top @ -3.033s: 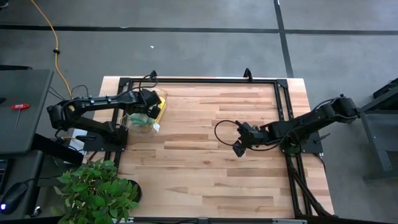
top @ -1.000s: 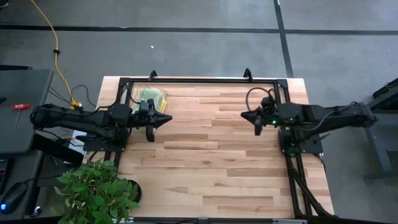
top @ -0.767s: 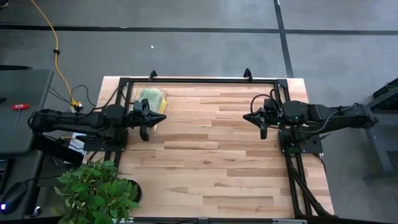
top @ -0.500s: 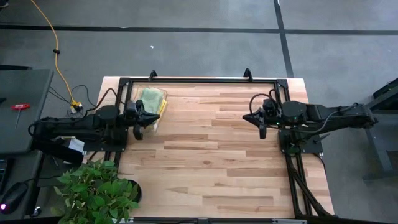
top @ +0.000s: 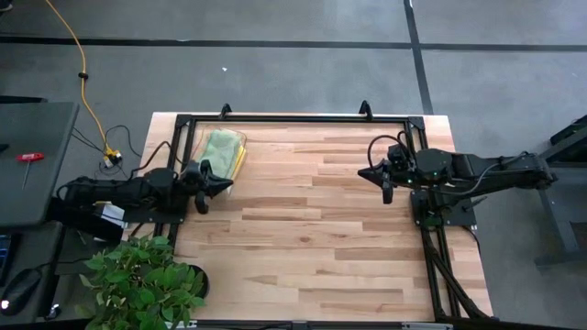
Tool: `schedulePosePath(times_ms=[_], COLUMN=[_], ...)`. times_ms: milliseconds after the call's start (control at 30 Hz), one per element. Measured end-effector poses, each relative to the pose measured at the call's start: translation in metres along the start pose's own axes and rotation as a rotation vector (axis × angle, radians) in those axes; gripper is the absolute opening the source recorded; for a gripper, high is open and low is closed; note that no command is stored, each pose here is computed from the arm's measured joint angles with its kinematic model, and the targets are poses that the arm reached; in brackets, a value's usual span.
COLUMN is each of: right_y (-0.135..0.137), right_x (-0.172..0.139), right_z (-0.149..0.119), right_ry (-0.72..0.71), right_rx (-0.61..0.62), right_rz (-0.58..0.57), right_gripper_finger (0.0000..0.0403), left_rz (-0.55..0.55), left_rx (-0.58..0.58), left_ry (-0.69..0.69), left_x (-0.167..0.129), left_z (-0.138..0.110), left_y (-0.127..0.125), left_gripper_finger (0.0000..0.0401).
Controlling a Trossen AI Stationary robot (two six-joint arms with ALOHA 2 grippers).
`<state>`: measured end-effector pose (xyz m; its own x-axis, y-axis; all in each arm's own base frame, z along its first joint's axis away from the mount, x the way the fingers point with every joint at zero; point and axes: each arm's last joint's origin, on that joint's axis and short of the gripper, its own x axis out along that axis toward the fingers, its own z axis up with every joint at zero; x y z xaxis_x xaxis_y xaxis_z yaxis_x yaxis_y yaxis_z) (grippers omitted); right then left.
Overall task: Fold microfiber towels
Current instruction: Return to Home Position
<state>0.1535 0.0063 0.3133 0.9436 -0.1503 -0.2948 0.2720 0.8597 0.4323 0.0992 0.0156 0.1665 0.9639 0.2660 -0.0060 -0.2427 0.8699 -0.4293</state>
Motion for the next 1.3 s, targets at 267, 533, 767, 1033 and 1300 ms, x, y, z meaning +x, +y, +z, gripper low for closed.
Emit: schedulePosePath(times_ms=[267, 533, 767, 1033, 1300], right_y=[0.001, -0.006, -0.015, -0.036, -0.058], right_x=[-0.003, -0.024, -0.052, -0.048, -0.055], right_z=[0.0, -0.005, -0.005, -0.052, -0.09], right_ry=[0.029, 0.053, 0.0, -0.018, -0.079], right_rx=[0.091, 0.064, -0.026, -0.031, -0.068], right_rz=[0.056, 0.038, 0.026, 0.264, 0.385], right_gripper_finger=[0.0, 0.0, 0.0, 0.0, 0.0], left_rz=[-0.059, -0.079, -0.079, -0.079, -0.08], left_rx=[0.084, 0.056, 0.056, 0.056, 0.056], left_ry=[0.038, 0.068, 0.068, 0.067, 0.066], left_x=[0.0, 0.0, 0.0, 0.0, 0.0], left_z=[0.0, -0.002, -0.002, -0.001, -0.001], left_y=[0.002, 0.003, 0.002, 0.003, 0.002], left_gripper_finger=[0.0, 0.0, 0.0001, 0.0003, 0.0003])
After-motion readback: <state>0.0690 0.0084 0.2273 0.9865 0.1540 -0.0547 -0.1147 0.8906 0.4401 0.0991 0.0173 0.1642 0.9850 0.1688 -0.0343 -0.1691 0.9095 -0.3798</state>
